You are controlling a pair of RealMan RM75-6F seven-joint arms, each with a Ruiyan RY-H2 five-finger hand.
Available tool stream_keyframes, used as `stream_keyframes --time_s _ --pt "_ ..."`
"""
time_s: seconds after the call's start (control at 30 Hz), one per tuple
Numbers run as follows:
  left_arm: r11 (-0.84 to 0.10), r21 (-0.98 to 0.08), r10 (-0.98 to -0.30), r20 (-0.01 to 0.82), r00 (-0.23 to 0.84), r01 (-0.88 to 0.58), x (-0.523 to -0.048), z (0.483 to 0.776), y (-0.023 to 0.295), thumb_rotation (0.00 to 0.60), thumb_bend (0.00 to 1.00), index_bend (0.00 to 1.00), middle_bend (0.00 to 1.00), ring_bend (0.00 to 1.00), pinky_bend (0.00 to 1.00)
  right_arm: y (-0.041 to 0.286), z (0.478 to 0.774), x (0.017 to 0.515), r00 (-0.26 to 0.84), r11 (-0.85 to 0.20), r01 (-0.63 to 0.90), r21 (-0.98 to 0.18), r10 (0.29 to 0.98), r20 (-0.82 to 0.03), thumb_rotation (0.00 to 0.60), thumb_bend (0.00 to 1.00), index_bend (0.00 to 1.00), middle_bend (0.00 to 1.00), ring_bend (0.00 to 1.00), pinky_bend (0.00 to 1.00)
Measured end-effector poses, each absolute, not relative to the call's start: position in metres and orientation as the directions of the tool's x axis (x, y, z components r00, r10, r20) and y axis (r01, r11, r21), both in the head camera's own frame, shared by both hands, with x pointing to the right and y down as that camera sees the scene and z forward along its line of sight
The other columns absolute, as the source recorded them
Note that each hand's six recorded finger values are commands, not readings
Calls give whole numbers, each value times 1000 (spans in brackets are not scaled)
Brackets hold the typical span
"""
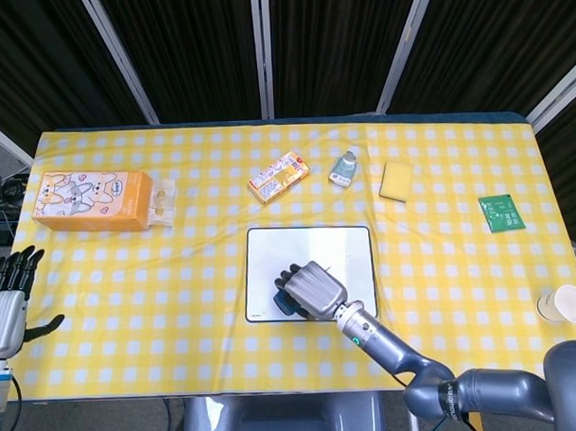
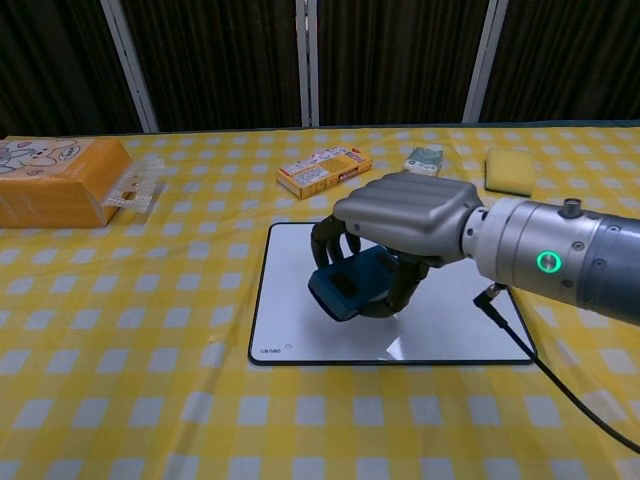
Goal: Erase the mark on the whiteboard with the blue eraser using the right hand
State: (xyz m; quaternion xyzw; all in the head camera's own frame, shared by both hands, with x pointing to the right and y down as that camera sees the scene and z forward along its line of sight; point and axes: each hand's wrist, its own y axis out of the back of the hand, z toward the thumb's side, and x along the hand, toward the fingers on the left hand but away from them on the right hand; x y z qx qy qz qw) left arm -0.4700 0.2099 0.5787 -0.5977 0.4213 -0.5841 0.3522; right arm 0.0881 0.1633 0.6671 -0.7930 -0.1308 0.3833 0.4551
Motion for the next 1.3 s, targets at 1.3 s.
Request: stream_keyframes --time_s 1.3 --pt "-437 -894 -895 443 -50 -101 -474 590 210 600 4 0 0 0 0 140 731 108 560 -638 -117 -761 591 -581 600 445 836 723 733 741"
